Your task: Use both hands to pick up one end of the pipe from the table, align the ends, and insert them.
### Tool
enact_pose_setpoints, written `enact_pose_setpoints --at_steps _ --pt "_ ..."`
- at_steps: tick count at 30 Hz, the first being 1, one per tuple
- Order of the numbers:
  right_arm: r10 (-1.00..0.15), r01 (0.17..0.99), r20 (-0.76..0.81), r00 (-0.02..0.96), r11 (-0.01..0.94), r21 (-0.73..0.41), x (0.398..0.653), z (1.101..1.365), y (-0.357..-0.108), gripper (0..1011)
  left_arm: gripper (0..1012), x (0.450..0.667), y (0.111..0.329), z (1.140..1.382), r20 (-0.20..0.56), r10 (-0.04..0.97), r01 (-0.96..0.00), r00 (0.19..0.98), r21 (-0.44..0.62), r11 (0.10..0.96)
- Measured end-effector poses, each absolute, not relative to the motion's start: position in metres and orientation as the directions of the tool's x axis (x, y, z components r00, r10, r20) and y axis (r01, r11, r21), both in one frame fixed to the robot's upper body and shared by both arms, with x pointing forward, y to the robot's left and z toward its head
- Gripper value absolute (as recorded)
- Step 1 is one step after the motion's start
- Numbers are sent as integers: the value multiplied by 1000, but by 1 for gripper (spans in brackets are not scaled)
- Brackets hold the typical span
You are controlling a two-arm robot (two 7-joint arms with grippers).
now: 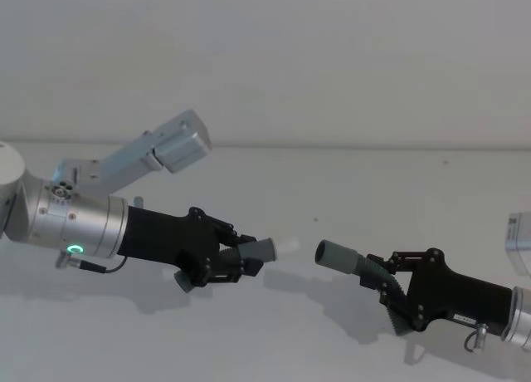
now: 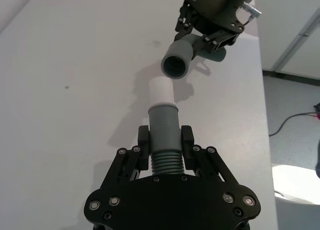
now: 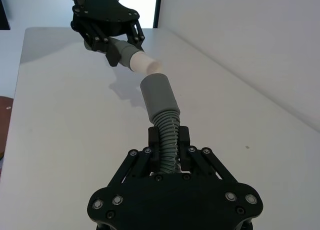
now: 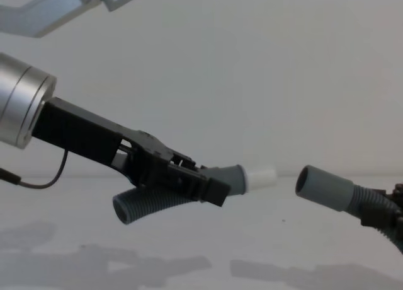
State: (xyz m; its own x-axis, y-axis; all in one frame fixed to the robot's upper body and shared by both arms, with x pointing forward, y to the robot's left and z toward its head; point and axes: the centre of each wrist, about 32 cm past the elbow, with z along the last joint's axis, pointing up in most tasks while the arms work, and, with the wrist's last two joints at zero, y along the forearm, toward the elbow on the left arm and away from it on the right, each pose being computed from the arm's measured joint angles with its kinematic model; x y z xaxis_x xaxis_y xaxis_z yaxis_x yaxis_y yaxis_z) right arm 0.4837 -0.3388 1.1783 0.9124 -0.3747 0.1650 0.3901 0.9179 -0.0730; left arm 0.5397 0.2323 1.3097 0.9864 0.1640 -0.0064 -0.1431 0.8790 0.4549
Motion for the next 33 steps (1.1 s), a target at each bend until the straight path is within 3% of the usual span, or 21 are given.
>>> enact_pose_setpoints --at_steps 33 --pt "-317 339 175 932 935 -108 482 1180 -342 190 357 547 221 1314 -85 110 -54 990 491 870"
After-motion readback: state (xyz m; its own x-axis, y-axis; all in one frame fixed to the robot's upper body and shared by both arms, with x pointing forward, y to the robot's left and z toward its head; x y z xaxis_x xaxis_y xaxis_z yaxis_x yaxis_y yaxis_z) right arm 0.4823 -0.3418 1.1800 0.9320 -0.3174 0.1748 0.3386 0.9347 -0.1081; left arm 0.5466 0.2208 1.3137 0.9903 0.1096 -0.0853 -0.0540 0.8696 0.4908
